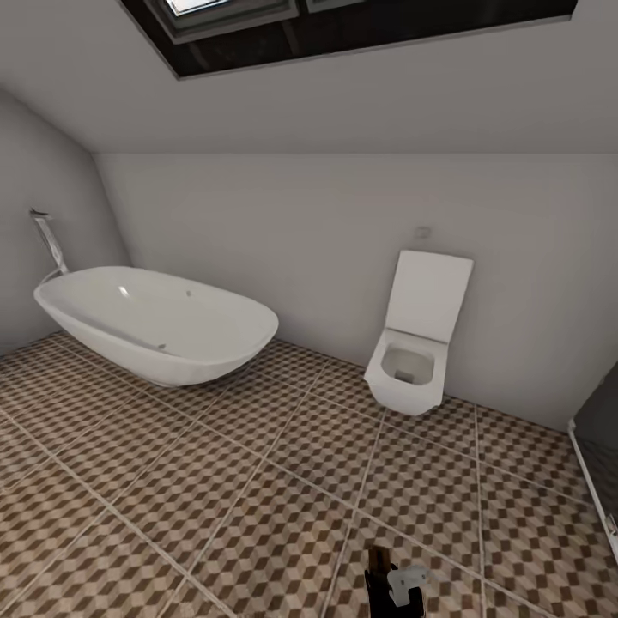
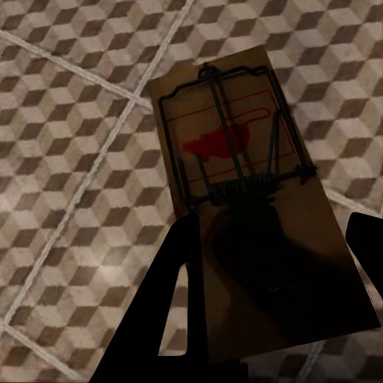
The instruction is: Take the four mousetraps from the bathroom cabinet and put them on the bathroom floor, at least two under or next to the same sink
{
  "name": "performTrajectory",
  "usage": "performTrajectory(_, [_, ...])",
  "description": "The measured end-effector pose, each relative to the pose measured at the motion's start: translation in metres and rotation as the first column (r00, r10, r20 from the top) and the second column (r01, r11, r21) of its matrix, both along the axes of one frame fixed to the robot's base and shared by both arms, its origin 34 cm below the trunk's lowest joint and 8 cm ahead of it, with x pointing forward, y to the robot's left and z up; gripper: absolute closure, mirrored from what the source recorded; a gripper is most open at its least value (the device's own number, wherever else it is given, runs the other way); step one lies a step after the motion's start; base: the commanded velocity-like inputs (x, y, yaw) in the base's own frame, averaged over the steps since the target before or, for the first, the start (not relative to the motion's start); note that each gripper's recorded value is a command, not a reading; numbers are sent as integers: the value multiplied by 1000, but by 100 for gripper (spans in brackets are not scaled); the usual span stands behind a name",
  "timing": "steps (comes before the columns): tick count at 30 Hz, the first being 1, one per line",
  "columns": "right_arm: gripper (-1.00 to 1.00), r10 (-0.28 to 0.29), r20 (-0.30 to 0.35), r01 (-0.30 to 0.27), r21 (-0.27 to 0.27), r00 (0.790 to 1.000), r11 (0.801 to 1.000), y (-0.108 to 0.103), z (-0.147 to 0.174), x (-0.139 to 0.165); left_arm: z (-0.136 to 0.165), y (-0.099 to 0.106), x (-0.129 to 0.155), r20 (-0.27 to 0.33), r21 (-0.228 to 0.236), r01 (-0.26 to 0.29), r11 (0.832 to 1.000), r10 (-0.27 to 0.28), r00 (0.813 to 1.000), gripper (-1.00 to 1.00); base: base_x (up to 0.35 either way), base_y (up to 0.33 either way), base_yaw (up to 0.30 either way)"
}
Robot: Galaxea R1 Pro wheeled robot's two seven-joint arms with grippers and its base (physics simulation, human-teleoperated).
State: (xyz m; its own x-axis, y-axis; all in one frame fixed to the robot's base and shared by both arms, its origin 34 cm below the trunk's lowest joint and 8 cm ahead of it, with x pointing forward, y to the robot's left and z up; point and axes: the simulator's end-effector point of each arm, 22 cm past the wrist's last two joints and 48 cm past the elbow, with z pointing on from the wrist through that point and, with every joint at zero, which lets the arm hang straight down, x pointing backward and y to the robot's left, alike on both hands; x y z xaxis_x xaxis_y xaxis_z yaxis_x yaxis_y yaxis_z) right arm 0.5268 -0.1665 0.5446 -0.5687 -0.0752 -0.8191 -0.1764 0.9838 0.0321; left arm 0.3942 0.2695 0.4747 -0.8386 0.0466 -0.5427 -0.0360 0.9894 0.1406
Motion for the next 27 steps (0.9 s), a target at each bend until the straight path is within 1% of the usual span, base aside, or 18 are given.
performTrajectory(27, [100, 0, 0, 0, 0, 1000, 1000, 0, 0, 0, 0, 0, -1, -2, 0, 0, 1000, 0, 1000, 100, 0, 0, 286])
